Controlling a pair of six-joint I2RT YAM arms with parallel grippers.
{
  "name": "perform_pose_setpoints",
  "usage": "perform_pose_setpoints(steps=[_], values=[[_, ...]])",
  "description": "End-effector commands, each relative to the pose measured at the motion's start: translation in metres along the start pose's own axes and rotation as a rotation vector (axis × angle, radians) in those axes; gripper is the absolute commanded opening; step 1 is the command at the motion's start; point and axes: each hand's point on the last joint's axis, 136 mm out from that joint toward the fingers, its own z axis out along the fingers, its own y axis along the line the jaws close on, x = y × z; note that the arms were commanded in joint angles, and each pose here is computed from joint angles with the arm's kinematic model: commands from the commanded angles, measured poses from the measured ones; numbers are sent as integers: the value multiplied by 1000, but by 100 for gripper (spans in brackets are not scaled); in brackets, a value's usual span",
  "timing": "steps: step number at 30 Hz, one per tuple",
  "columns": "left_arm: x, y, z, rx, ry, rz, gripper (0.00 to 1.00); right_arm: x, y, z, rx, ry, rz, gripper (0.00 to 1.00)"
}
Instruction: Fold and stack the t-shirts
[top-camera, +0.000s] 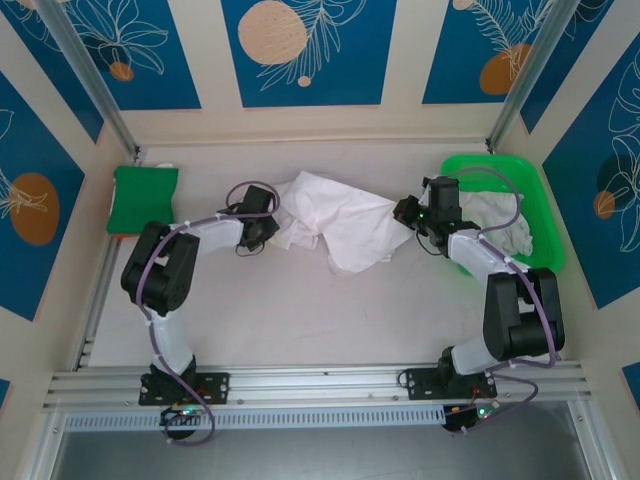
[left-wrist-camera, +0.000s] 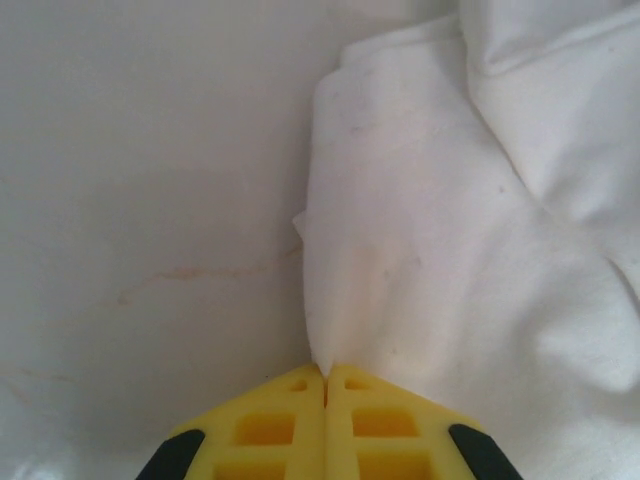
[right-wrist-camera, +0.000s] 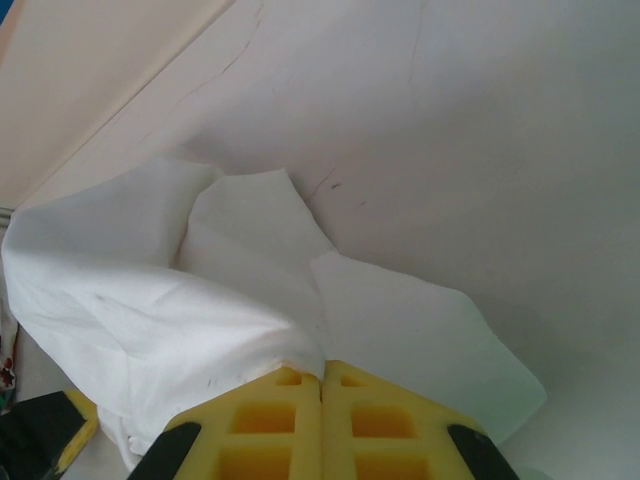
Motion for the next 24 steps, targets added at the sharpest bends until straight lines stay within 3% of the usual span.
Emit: perform_pose_setpoints(steps=[1, 7, 24], values=[[-40, 4, -40, -7, -178, 35, 0, -29, 17, -22, -32, -73, -35, 0], [-73, 24, -112, -61, -366, 91, 0, -60, 35, -56, -59, -176, -85, 0], [-131, 81, -230, -81, -629, 16, 0, -119, 94, -148, -219, -393, -182, 0]])
